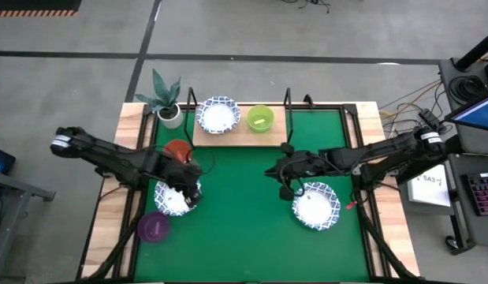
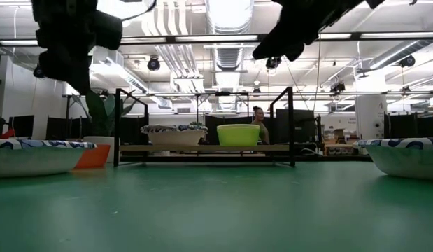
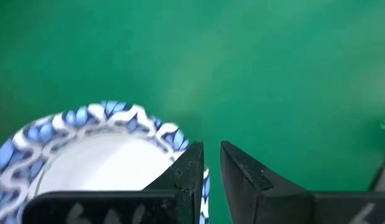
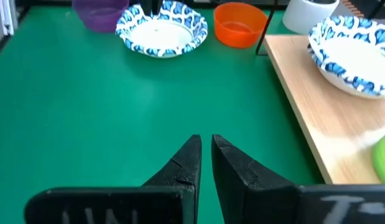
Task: Place and stack bowls onto a shelf
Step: Stack the white patterned bowl on top of the white patterned bowl on the shelf
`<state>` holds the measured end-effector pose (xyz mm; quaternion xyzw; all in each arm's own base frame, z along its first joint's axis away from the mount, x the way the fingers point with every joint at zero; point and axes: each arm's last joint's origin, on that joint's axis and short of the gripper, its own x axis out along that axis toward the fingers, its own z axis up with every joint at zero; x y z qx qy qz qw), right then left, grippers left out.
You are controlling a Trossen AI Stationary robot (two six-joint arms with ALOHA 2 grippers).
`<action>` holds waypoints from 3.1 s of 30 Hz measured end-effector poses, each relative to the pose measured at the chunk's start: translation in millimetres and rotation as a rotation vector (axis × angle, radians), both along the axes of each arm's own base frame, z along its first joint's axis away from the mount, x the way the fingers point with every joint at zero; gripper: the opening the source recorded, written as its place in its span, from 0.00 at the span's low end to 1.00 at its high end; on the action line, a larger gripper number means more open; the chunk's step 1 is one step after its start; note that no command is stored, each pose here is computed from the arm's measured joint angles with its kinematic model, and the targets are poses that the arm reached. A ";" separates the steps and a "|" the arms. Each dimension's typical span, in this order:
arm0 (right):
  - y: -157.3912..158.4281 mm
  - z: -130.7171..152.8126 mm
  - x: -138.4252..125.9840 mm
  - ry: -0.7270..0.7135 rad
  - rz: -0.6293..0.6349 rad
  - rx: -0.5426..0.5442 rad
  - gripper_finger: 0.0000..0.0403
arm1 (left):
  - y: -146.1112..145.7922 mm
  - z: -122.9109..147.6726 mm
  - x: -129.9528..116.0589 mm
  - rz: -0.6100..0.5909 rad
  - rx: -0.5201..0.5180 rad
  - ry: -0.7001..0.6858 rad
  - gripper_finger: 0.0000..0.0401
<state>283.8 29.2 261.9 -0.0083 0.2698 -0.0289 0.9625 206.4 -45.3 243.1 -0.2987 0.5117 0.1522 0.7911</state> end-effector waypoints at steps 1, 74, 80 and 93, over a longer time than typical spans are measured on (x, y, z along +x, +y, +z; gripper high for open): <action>-0.1 -1.9 -1.5 0.004 -0.001 0.002 0.07 | -1.6 0.3 3.9 0.013 -0.003 0.037 0.09; 0.1 -12.8 -8.2 0.035 0.003 0.002 0.07 | -46.9 60.4 74.6 -0.807 0.691 0.020 0.00; 0.1 -12.8 -8.2 0.035 0.003 0.002 0.07 | -19.2 81.1 80.2 -0.816 0.951 0.125 0.00; 0.0 -12.9 -8.2 0.036 0.008 -0.005 0.07 | 103.9 60.1 87.9 -0.591 0.846 0.252 0.00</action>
